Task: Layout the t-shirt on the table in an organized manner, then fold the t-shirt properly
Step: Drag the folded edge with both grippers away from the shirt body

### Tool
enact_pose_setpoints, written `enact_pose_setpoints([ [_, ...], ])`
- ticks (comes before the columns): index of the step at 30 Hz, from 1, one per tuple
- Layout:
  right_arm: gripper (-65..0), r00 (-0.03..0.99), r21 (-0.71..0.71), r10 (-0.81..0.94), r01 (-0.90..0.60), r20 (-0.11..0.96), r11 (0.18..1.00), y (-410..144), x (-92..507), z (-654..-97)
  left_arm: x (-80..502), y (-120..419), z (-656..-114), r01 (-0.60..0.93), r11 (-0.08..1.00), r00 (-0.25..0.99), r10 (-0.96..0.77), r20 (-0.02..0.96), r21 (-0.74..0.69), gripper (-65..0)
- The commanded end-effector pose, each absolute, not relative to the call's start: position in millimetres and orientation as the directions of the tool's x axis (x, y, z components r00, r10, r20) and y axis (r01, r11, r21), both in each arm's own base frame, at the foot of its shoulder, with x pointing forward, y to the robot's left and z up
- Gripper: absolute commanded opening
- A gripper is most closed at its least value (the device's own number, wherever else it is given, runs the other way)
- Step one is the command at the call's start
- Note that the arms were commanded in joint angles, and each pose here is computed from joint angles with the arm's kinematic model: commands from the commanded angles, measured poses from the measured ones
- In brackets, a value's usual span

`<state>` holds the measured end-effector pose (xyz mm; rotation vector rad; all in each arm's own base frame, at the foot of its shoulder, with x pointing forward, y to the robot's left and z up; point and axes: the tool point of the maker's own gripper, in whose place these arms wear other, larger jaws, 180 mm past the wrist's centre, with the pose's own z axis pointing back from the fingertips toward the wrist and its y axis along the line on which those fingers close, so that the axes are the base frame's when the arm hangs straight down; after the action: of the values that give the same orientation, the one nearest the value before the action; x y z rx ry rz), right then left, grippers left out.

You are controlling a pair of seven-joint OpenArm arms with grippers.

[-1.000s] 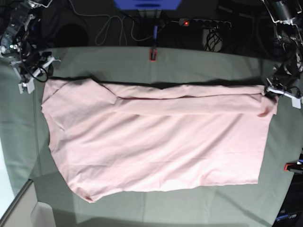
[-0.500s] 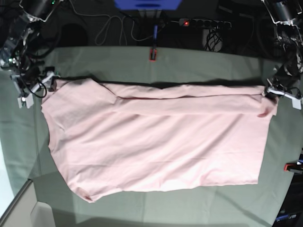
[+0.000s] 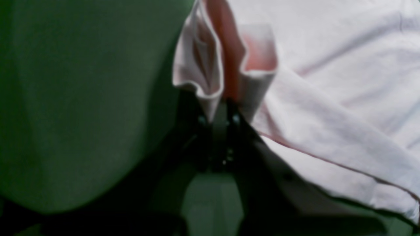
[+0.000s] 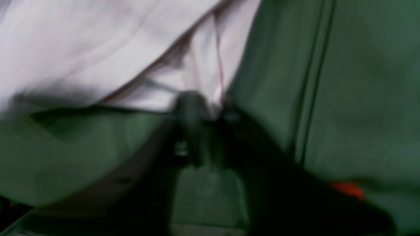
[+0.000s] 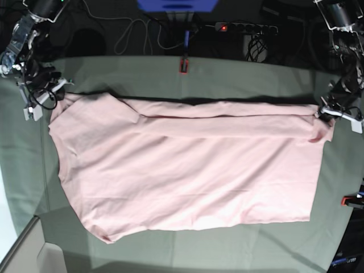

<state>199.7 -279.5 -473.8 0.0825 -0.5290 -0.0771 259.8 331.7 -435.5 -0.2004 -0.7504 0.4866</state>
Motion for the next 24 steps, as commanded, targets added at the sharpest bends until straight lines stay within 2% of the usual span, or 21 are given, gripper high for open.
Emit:
enact_pose_setpoints([
  [1, -65.0, 0.865, 0.079, -0.078, 0.044, 0.495, 0.996, -284, 200, -471, 268, 344, -422, -0.347, 0.877, 0.599, 0.479, 0.642, -0.331, -65.0],
  [6, -65.0, 0.864, 0.059, -0.07, 0.046, 0.499, 0.997, -290, 195, -467, 269, 342, -421, -0.344, 0.878, 0.599, 0.479, 0.642, -0.334, -65.0],
  [13, -65.0, 0.816, -0.054, 0.027, 0.005, 0.577, 0.999, -299, 200, -423, 271, 339, -404, -0.31, 0.896, 0.587, 0.443, 0.678, -0.318, -65.0],
  [16, -65.0, 0.794, -0.061, 0.045, -0.01, 0.607, 0.998, -297, 195, -408, 265, 335, -393, -0.279, 0.915, 0.587, 0.402, 0.702, -0.291, -65.0],
  [24, -65.0, 0.818, -0.097, 0.048, 0.01, 0.573, 0.995, -308, 158, -403, 228, 328, -382, -0.294, 0.917, 0.572, 0.394, 0.72, -0.268, -65.0],
])
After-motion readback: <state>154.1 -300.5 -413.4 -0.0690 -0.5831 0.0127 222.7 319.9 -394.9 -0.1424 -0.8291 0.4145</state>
